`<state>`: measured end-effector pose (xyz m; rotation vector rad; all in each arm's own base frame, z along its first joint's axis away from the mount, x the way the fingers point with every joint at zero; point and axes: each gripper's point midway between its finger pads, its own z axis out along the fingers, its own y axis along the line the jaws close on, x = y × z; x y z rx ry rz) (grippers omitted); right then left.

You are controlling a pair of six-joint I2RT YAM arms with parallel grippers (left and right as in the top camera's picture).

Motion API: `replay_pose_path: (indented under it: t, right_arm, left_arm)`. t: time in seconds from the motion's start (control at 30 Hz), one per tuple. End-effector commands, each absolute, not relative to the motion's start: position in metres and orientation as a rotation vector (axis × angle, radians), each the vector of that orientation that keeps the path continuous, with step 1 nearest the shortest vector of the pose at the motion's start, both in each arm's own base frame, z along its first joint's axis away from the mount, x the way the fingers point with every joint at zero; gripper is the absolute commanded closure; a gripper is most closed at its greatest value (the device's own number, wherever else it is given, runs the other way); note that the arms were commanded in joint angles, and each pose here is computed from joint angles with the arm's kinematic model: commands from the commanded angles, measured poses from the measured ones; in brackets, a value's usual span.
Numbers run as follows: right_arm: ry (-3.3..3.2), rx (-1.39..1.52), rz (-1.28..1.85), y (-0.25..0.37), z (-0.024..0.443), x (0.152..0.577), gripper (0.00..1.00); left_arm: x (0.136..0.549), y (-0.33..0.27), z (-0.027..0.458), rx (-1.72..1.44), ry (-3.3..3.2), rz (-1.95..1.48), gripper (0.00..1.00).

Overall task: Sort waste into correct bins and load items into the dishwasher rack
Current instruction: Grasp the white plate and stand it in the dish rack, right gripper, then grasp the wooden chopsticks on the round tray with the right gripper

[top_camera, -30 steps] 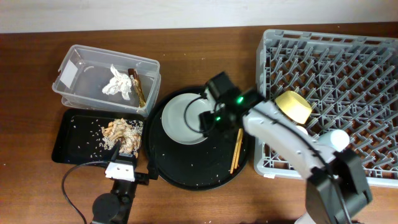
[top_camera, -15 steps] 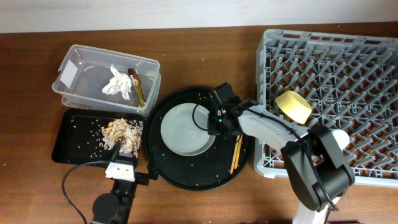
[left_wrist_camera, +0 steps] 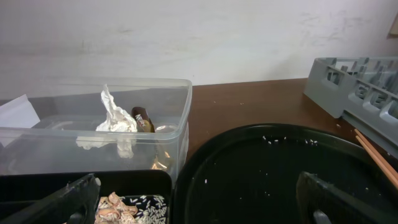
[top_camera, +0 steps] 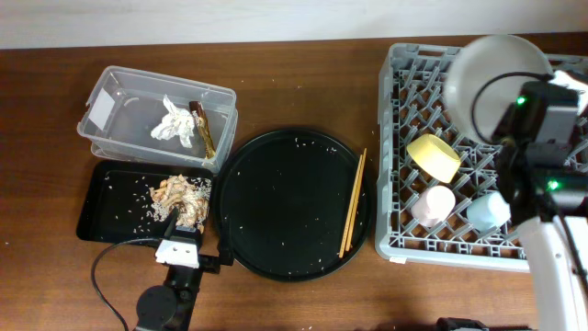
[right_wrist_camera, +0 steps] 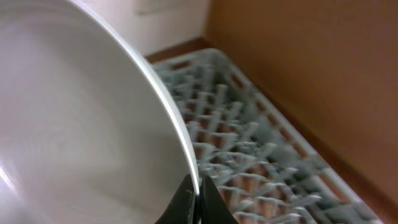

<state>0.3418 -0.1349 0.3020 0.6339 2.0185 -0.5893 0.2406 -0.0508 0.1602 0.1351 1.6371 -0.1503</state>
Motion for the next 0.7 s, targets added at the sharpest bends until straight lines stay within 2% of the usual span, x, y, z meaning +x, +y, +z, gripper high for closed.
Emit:
replay_pose_path:
  t: [0.0,0.07,0.13,0.33,0.4,0.5,0.53,0.6,0.67]
  right_arm:
    - [2.126,0.636,-0.768,-0.17,0.269,0.345,0.96]
    - [2.173,0.663,-0.979,-0.192,0.245,0.346,0.96]
    - [2.155,0.697,-1.134,-0.203,0.239,0.343,0.96]
    - [2.259,0.525,-1.142,-0.177,0.218,0.361,0.95]
    - [2.36,0.385,-1.071,-0.146,0.203,0.365,0.86]
    - [2.387,0.227,-1.004,-0.102,0.2,0.375,0.67]
    - [2.362,0.177,-0.96,-0.078,0.211,0.38,0.49]
    - [2.367,0.071,-0.81,-0.035,0.225,0.384,0.48]
    - [2.416,-0.115,-0.522,0.034,0.234,0.382,0.44]
  left_arm:
    - [0.241,-0.048,0.159,0.136,1.635,-0.132,0.01]
    - [0.241,-0.048,0.159,0.136,1.635,-0.132,0.01]
    - [0.241,-0.048,0.159,0.136,1.635,-0.132,0.01]
    - [0.241,-0.048,0.159,0.136,1.635,-0.132,0.01]
    - [0.241,-0.048,0.159,0.136,1.635,-0.132,0.01]
    - [0.241,-0.048,0.159,0.136,1.635,-0.132,0.01]
    - [0.241,-0.048,0.159,0.136,1.635,-0.132,0.01]
    - [0.241,-0.048,0.159,0.136,1.635,-0.132,0.01]
    - [0.241,-0.048,0.159,0.136,1.635,-0.132,0.01]
